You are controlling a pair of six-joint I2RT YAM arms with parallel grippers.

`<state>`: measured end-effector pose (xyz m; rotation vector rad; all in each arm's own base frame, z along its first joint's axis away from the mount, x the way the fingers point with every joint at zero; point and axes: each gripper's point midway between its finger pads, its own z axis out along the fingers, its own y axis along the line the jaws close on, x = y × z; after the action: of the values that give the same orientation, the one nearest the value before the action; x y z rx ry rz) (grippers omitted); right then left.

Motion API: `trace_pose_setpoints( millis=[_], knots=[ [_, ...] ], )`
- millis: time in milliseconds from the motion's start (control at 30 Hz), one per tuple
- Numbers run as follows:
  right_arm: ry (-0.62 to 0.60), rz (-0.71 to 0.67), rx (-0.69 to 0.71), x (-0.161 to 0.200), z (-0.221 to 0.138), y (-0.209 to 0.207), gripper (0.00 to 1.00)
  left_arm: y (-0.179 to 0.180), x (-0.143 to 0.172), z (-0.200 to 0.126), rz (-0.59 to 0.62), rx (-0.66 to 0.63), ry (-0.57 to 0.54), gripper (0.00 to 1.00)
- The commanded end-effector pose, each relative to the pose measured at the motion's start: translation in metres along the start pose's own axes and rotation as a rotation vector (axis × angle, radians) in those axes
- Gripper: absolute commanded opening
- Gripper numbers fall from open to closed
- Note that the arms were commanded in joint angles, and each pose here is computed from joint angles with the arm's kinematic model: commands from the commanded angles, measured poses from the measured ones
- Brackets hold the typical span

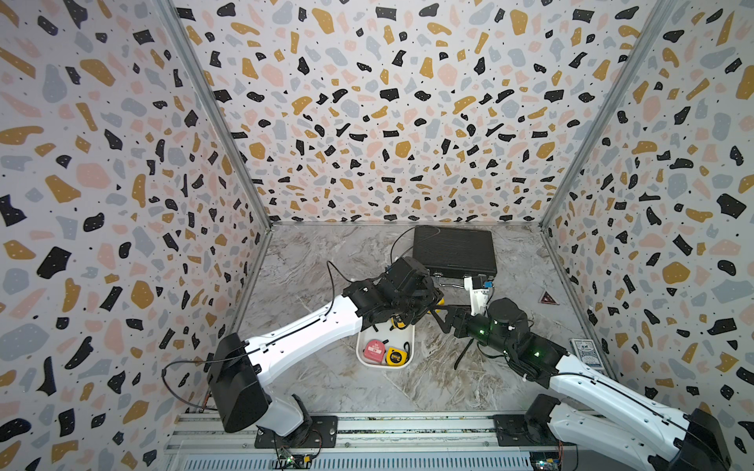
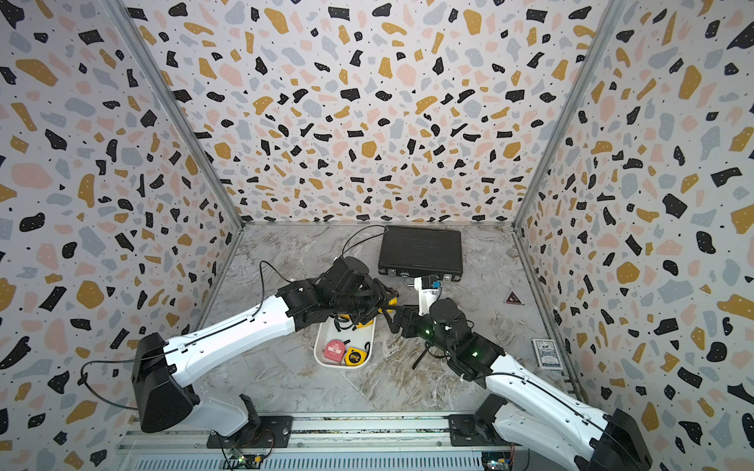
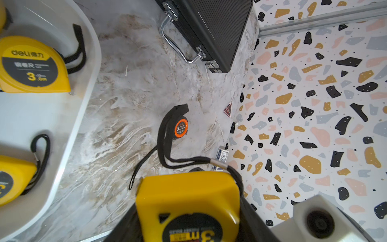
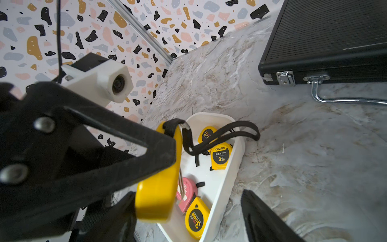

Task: Take the tape measure out of the storage box
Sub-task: Place the tape measure at the center of the board.

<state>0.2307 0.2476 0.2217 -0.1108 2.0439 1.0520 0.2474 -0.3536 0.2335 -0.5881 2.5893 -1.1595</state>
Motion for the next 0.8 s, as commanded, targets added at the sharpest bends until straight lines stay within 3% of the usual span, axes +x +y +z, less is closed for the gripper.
trace_pose_setpoints(
  millis=[0, 267, 533, 633, 667, 733, 767],
  knots=[
    [-0.036, -0.011, -0.014, -0.007, -0.001, 0.005, 0.77, -0.019, 0.004, -0.003, -0.018, 0.085, 0.012, 0.0],
    [-0.04, -0.016, -0.002, -0.008, 0.0, 0.002, 0.49, -0.021, 0.01, 0.001, -0.028, 0.105, 0.048, 0.0],
    [-0.035, -0.008, 0.006, -0.005, 0.0, 0.0, 0.08, -0.02, 0.013, 0.005, -0.033, 0.109, 0.063, 0.0],
    [-0.029, 0.002, 0.019, -0.003, 0.0, -0.004, 0.04, -0.018, 0.012, 0.007, -0.015, 0.1, 0.058, 0.0],
    [-0.027, 0.007, 0.026, -0.002, 0.0, -0.006, 0.03, -0.018, 0.011, 0.006, -0.005, 0.096, 0.052, 0.04],
    [-0.018, 0.017, 0.044, 0.001, 0.001, -0.011, 0.01, -0.016, 0.007, 0.003, 0.039, 0.077, 0.028, 0.48],
    [-0.011, 0.025, 0.047, 0.003, 0.003, -0.013, 0.01, -0.013, 0.003, 0.0, 0.064, 0.055, 0.003, 0.65]
  ],
)
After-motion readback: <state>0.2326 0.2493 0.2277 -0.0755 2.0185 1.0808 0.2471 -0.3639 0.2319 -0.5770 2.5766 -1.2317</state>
